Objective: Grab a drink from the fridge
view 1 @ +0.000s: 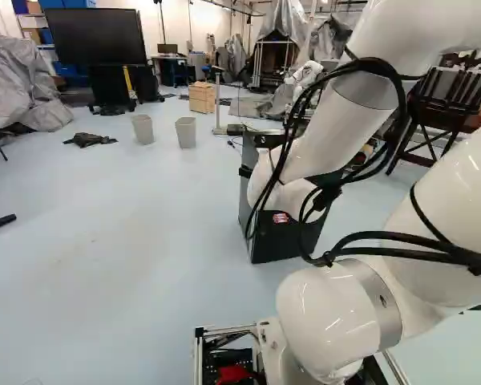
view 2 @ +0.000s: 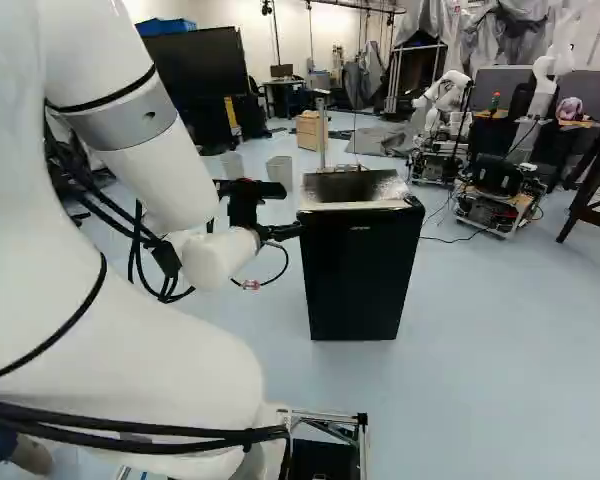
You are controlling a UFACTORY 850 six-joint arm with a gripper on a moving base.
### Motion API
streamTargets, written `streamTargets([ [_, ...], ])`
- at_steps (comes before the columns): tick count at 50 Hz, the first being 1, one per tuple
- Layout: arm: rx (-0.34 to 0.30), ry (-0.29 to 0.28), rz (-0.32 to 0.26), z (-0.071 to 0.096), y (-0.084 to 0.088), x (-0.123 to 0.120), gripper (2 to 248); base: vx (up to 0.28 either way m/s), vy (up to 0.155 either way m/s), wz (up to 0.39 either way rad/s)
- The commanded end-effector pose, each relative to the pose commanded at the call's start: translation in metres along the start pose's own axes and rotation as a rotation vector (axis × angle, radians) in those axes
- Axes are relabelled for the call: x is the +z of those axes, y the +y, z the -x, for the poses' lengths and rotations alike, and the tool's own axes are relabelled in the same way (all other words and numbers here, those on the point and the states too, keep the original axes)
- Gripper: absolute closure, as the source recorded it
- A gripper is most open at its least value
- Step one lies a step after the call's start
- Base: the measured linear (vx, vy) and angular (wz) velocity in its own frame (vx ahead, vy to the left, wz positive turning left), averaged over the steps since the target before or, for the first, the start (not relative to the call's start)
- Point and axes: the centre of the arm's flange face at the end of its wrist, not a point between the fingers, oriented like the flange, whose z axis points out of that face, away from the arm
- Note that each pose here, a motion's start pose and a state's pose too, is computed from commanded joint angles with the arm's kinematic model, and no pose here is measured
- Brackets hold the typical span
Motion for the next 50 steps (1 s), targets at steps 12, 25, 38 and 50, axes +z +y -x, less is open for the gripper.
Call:
streamTargets([
  [12, 0.063, 0.026, 0.057, -0.006, -0.007, 0.009, 3, 0.0, 0.0, 0.0],
  [25, 0.129, 0.058, 0.126, -0.012, -0.015, 0.02, 3, 0.0, 0.0, 0.0],
  [38, 0.19, 0.072, 0.206, -0.015, -0.023, 0.035, 3, 0.0, 0.0, 0.0],
  [50, 0.236, 0.063, 0.291, -0.009, -0.03, 0.052, 3, 0.0, 0.0, 0.0],
])
